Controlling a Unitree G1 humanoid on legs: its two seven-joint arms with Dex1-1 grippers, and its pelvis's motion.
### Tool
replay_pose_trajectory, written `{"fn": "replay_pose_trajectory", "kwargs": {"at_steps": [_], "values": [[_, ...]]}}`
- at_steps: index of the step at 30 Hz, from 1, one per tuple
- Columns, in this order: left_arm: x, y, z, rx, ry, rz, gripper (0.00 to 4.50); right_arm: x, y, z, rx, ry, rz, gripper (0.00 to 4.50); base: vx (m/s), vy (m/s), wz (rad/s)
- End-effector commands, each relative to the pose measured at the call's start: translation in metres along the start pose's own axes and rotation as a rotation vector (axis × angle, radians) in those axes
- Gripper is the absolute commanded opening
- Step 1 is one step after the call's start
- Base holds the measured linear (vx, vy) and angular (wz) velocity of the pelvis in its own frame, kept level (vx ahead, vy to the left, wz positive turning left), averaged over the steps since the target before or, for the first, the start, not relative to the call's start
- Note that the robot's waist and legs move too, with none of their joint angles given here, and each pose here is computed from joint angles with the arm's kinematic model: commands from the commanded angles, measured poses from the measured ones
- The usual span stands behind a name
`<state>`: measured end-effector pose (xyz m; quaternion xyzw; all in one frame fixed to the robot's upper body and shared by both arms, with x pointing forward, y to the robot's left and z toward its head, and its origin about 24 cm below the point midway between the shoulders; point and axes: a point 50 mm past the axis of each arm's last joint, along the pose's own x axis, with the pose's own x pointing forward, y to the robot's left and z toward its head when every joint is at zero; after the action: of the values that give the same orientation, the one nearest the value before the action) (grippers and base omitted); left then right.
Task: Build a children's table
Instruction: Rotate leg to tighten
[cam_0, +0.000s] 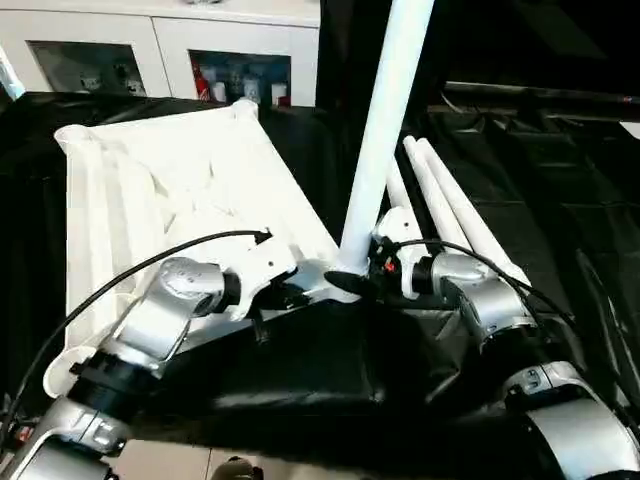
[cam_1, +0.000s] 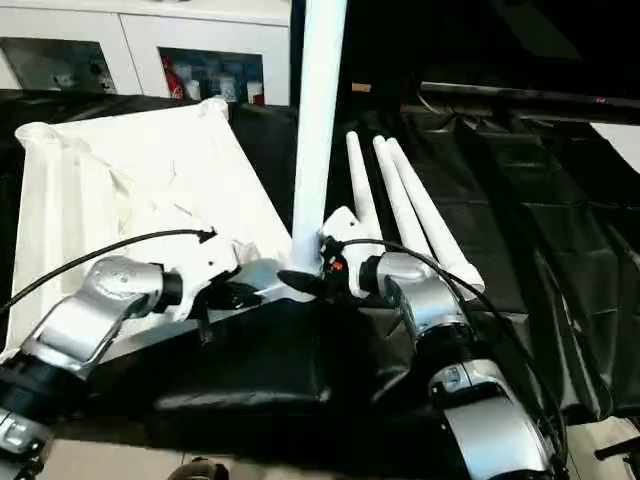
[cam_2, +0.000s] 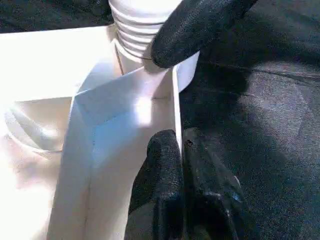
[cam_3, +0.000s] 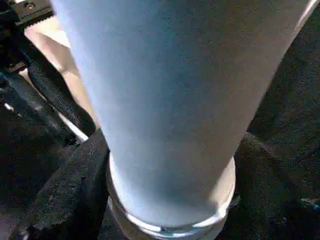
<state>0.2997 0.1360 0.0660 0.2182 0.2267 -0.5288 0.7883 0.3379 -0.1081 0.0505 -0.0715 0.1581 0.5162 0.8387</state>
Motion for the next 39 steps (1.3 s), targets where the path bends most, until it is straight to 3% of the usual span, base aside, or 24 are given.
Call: {"fn": "replay_pose_trajectory", "kwargs": {"at_steps": [1,3,10,13,17,19,23,24,26,31,36,39], "values": [[0.007,-0.017,0.006,0.058,-0.032,-0.144,0.0,-0.009,-0.006,-0.001,-0.022,0.019,-0.031,3.25,0.0,0.0,0.0],[0.005,-0.018,0.005,0.057,-0.03,-0.146,0.0,-0.008,-0.003,-0.003,-0.021,0.021,-0.017,2.94,0.0,0.0,0.0],[0.008,-0.011,0.006,-0.023,-0.046,-0.052,0.0,0.001,0.001,-0.008,0.051,-0.01,-0.086,2.78,0.0,0.0,0.0],[0.02,0.006,0.017,-0.141,-0.089,0.123,0.0,0.021,0.0,-0.016,0.183,-0.005,-0.284,2.77,0.0,0.0,0.0],[0.026,0.014,0.021,-0.182,-0.089,0.207,0.0,0.032,0.003,-0.017,0.238,0.002,-0.355,2.77,0.0,0.0,0.0],[0.036,0.021,0.025,-0.225,-0.066,0.284,0.0,0.05,0.009,-0.013,0.277,0.018,-0.431,2.77,0.0,0.0,0.0],[0.046,0.02,0.032,-0.201,-0.064,0.289,0.0,0.069,0.019,-0.003,0.281,0.008,-0.448,2.77,0.0,0.0,0.0],[0.048,0.018,0.036,-0.152,-0.083,0.275,0.0,0.073,0.022,0.001,0.315,-0.018,-0.424,3.32,0.0,0.0,0.0],[0.048,0.017,0.037,-0.11,-0.098,0.277,0.0,0.074,0.021,0.004,0.327,-0.035,-0.415,3.49,0.0,0.0,0.0],[0.044,0.009,0.029,-0.055,-0.105,0.183,0.0,0.068,0.014,0.011,0.252,-0.063,-0.403,3.83,0.0,0.0,0.0],[0.037,0.001,0.017,-0.01,-0.08,0.098,0.0,0.057,0.011,0.007,0.176,-0.056,-0.33,3.83,0.0,0.0,0.0],[0.03,-0.001,0.007,0.019,-0.07,0.054,0.0,0.044,0.008,0.002,0.085,-0.043,-0.268,3.83,0.0,0.0,0.0]]}}
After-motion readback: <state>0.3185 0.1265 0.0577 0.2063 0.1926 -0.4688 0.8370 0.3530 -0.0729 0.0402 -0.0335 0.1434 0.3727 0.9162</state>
